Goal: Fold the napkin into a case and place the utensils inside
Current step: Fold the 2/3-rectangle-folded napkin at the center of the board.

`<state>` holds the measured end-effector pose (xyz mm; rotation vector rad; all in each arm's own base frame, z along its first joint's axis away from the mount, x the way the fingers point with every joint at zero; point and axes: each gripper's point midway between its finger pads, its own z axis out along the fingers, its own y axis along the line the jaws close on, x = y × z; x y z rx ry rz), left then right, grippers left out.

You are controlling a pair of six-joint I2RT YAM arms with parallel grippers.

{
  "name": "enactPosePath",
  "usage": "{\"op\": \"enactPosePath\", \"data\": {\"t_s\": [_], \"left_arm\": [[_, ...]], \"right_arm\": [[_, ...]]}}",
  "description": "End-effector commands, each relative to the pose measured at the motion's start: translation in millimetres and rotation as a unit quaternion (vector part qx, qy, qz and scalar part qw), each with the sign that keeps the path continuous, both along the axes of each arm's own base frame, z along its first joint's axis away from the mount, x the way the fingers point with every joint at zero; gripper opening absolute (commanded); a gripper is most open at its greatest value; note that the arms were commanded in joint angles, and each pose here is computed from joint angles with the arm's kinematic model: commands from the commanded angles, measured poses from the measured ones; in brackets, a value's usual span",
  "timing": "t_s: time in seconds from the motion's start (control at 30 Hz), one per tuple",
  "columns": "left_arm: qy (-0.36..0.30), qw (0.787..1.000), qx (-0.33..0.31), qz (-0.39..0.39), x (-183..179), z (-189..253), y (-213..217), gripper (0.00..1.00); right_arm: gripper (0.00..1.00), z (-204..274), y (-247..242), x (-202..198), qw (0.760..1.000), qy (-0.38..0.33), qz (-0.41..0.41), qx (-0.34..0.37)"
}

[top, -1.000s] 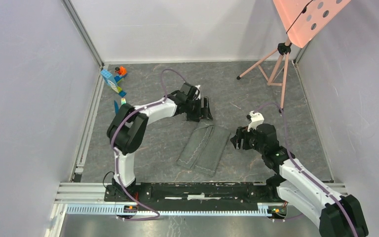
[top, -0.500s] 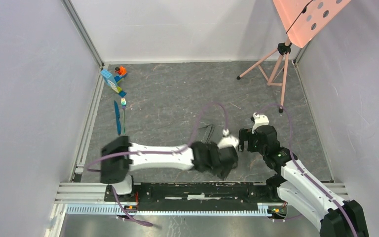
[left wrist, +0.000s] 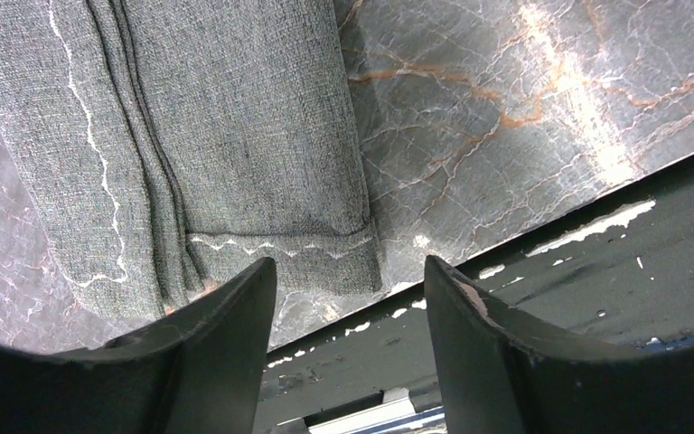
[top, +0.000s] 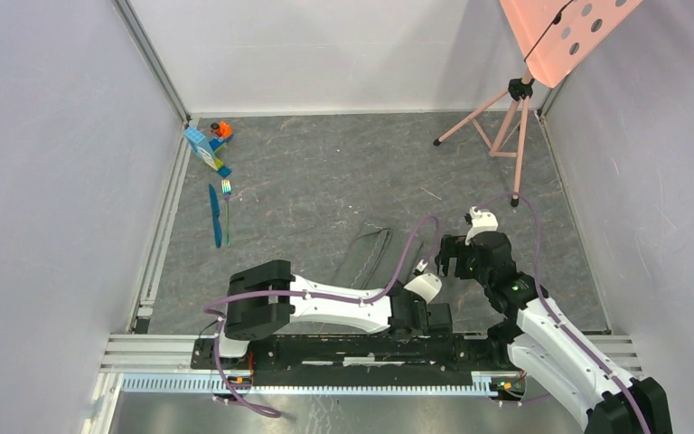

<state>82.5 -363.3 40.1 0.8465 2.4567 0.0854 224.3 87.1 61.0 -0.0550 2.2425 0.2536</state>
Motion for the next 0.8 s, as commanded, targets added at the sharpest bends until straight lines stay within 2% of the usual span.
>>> {"op": "enactPosePath", "data": {"t_s": [0.0,0.17,0.3,0.43,0.5,0.67,0.77], "left_arm": [[-0.023,0.999,-0.023,0.02,11,4,-17,0.65],[-0.02,0.999,-0.018,0.041,24,-8,-10,0.53],[-0.01,0.999,-0.018,0.04,28,-18,-6,0.42],[-0.009,0.998,-0.034,0.051,33,-18,-3,0.17],[-0.013,0.997,-0.047,0.055,35,-12,-1,0.11],[-0.011,0.993,-0.098,0.057,35,8,-3,0.03],[-0.012,0.992,-0.111,0.055,35,17,-3,0.02]], "right_arm": [[0.94,2,3,1,1.0,-0.006,0.002,0.012],[0.95,-6,8,-2,1.0,0.005,0.013,0.02],[0.98,-10,27,-4,0.996,0.018,0.046,0.071],[0.98,-13,49,-7,0.986,0.031,0.084,0.144],[0.98,-12,57,-7,0.978,0.046,0.088,0.181],[0.98,-3,79,-10,0.953,0.064,0.082,0.284],[0.98,0,87,-13,0.939,0.078,0.073,0.326]]}}
